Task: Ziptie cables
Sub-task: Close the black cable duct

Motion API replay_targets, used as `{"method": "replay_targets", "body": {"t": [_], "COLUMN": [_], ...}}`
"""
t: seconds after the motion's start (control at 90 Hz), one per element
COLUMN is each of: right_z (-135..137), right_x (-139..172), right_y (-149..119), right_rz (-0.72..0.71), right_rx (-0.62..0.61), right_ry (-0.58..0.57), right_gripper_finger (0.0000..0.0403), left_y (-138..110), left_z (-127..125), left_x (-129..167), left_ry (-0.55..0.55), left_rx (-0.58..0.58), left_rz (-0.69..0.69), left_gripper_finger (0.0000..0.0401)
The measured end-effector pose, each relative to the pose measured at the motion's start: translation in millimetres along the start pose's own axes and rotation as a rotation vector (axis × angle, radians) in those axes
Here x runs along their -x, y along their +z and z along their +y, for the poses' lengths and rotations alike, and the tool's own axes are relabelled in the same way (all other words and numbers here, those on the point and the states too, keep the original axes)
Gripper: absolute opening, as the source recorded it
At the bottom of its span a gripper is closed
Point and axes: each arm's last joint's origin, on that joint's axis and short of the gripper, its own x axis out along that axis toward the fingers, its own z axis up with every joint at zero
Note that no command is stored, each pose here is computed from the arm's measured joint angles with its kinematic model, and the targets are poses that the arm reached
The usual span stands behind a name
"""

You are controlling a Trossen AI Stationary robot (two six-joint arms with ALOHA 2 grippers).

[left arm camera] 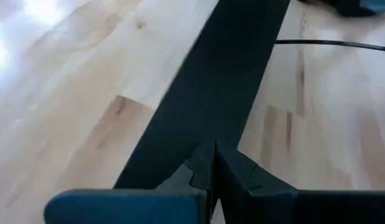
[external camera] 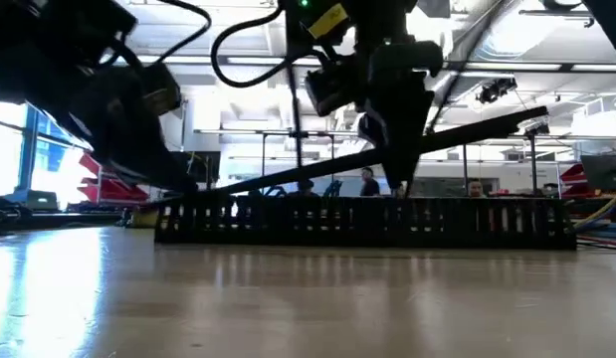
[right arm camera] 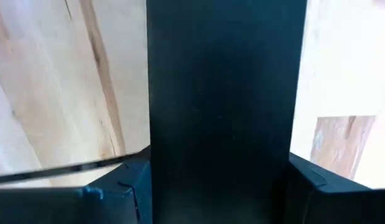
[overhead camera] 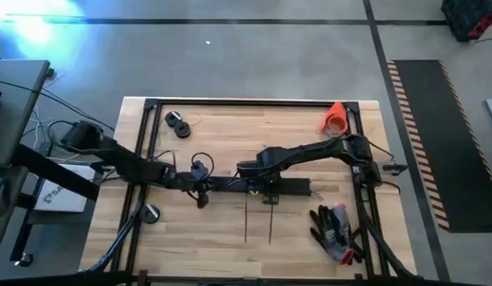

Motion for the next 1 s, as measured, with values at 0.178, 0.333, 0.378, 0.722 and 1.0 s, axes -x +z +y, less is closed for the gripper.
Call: {"method": "replay_targets", "body": {"t": [0.178, 0.333, 0.378, 0.722, 1.0], "right_z": [4, 8, 9, 4, -1], "right_x": [0, 0, 1, 62, 89], "right_y": [2, 2, 0, -35, -79], "right_rz": [-0.032, -0.037, -0.032, -0.085, 0.012], "right_rx": [0.01, 0.031, 0.033, 0.047, 0.045], "right_ry": [-0.032, -0.048, -0.047, -0.043, -0.128], "right_gripper_finger": [0.0199, 0.0199, 0.0199, 0.0199, 0.0199], "left_y": [-4, 0, 5, 75, 72], "left_z": [4, 1, -2, -28, -33], "left_x": [-3, -2, 0, 45, 40], "left_ry": [0.003, -0.031, -0.054, -0.214, -0.262], "left_rx": [-0.003, 0.005, 0.01, -0.031, -0.083], "left_rz": [0.041, 0.035, 0.026, -0.265, -0.222], "left_gripper_finger": [0.0, 0.0, 0.0, 0.0, 0.0001]}}
